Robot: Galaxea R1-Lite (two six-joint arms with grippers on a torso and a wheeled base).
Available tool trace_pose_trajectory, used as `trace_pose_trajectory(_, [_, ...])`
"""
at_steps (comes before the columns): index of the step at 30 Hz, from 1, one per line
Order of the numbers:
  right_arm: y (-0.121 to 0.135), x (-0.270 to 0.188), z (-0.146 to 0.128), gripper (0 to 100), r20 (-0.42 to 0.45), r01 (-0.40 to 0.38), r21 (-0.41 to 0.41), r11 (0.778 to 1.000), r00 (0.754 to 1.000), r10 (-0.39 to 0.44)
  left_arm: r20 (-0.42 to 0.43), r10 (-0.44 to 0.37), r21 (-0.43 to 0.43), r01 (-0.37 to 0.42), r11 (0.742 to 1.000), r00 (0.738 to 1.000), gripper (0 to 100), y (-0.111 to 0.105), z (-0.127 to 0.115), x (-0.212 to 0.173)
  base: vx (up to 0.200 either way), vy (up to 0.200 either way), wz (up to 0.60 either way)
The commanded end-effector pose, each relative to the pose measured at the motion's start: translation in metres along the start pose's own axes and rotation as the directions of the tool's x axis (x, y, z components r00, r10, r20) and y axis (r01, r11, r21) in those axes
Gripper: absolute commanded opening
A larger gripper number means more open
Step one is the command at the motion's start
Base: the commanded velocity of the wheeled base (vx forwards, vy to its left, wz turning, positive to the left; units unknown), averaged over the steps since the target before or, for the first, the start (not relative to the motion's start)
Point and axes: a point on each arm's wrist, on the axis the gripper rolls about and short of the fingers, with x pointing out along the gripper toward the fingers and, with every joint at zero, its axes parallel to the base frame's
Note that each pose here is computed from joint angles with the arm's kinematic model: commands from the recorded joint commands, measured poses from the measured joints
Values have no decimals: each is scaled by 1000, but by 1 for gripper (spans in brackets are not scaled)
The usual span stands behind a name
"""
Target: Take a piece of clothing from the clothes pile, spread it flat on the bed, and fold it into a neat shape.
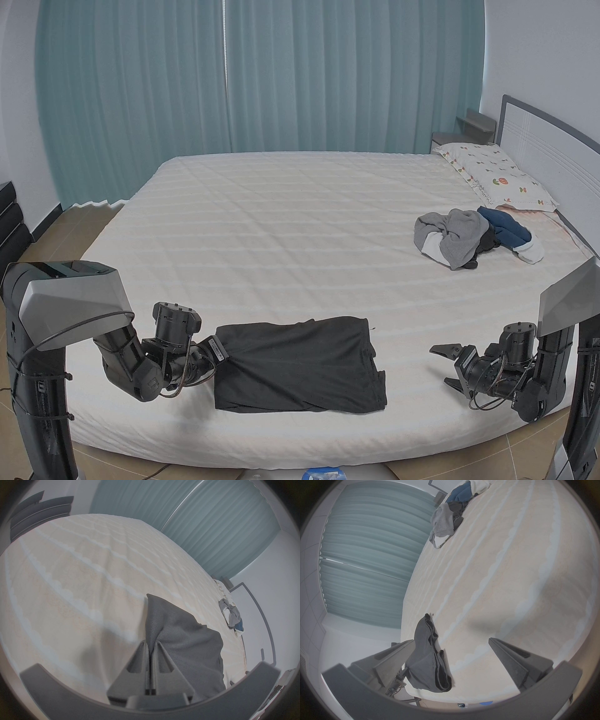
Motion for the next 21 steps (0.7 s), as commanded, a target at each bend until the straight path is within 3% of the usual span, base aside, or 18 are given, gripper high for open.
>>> trace_pose_trajectory(1, [1, 0, 0, 100, 6, -13, -5, 1000, 1000, 13, -4, 3, 0, -3, 1000, 1000, 0, 1, -1, 1, 0, 200, 0])
trace_pose_trajectory(8, [1, 0, 0, 100, 7, -13, -5, 1000, 1000, 13, -7, 7, -13, -7, 1000, 1000, 0, 1, -2, 1, 0, 200, 0])
trace_pose_trajectory(21, [1, 0, 1, 100, 8, -12, -4, 1000, 1000, 12, -20, 9, -17, -10, 1000, 1000, 0, 2, -6, 0, 0, 0, 0])
